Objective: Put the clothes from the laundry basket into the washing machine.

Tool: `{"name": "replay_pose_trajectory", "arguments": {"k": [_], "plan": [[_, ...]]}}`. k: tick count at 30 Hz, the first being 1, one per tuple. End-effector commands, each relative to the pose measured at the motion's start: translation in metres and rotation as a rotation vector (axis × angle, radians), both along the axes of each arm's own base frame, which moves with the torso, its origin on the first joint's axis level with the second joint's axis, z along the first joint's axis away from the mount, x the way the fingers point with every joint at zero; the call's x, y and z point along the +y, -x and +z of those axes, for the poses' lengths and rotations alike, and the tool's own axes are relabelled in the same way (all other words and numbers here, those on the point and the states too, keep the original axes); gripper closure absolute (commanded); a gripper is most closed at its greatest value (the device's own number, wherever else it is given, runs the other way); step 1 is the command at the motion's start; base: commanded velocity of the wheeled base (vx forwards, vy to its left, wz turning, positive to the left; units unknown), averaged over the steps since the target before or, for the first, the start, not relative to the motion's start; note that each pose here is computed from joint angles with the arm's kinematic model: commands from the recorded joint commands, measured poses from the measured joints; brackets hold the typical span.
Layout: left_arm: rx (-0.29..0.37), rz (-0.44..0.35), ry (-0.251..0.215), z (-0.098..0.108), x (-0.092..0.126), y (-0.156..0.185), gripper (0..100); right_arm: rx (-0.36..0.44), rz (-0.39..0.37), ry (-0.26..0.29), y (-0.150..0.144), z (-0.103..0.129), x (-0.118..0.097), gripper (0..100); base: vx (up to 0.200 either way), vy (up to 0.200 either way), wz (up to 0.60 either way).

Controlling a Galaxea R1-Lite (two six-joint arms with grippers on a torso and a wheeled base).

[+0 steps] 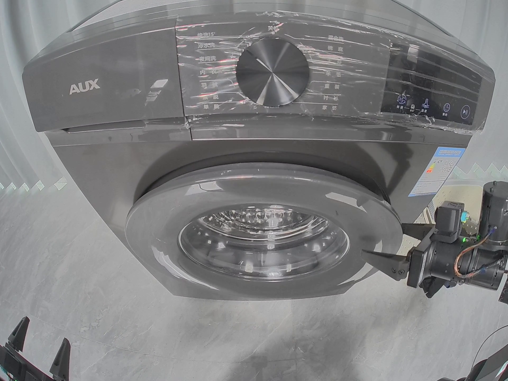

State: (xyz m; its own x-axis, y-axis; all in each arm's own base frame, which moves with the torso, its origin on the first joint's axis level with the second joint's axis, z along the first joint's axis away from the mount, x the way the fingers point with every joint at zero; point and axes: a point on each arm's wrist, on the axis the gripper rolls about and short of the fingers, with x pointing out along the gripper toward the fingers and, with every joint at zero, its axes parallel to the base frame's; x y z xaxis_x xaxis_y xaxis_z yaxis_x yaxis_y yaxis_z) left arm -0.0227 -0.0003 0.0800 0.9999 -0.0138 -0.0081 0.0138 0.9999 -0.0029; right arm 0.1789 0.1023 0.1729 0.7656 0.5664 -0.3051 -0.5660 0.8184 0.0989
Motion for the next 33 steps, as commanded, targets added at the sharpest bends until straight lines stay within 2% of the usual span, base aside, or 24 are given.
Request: {"name": "replay_pose_trajectory", "arguments": {"k": [1, 4, 9, 16, 19, 26, 33], "plan": [[-0.002, 0.0, 0.0, -0.005, 0.0, 0.0, 0, 0.001, 0.01, 0.004, 0.018, -0.004, -0.009, 0, 0.0, 0.0, 0.0], [-0.002, 0.0, 0.0, -0.005, 0.0, 0.0, 0, -0.009, 0.011, 0.0, 0.028, -0.004, -0.014, 0, 0.0, 0.0, 0.0], [-0.002, 0.0, 0.0, -0.005, 0.0, 0.0, 0, -0.025, -0.006, -0.006, 0.026, -0.001, -0.016, 0, 0.0, 0.0, 0.0], [-0.002, 0.0, 0.0, -0.005, 0.0, 0.0, 0, -0.028, -0.017, -0.007, 0.002, 0.006, -0.004, 0, -0.171, 0.0, 0.0], [-0.002, 0.0, 0.0, -0.005, 0.0, 0.0, 0, -0.023, -0.009, -0.004, -0.004, 0.006, 0.001, 0, 0.0, 0.0, 0.0], [-0.002, 0.0, 0.002, -0.005, 0.0, 0.0, 0, 0.017, 0.04, 0.016, 0.01, -0.007, 0.004, 0, 0.0, 0.0, 0.0], [-0.002, 0.0, 0.002, -0.005, 0.0, 0.0, 0, 0.015, 0.06, 0.016, 0.029, -0.011, -0.005, 0, 0.0, 0.0, 0.0]]}}
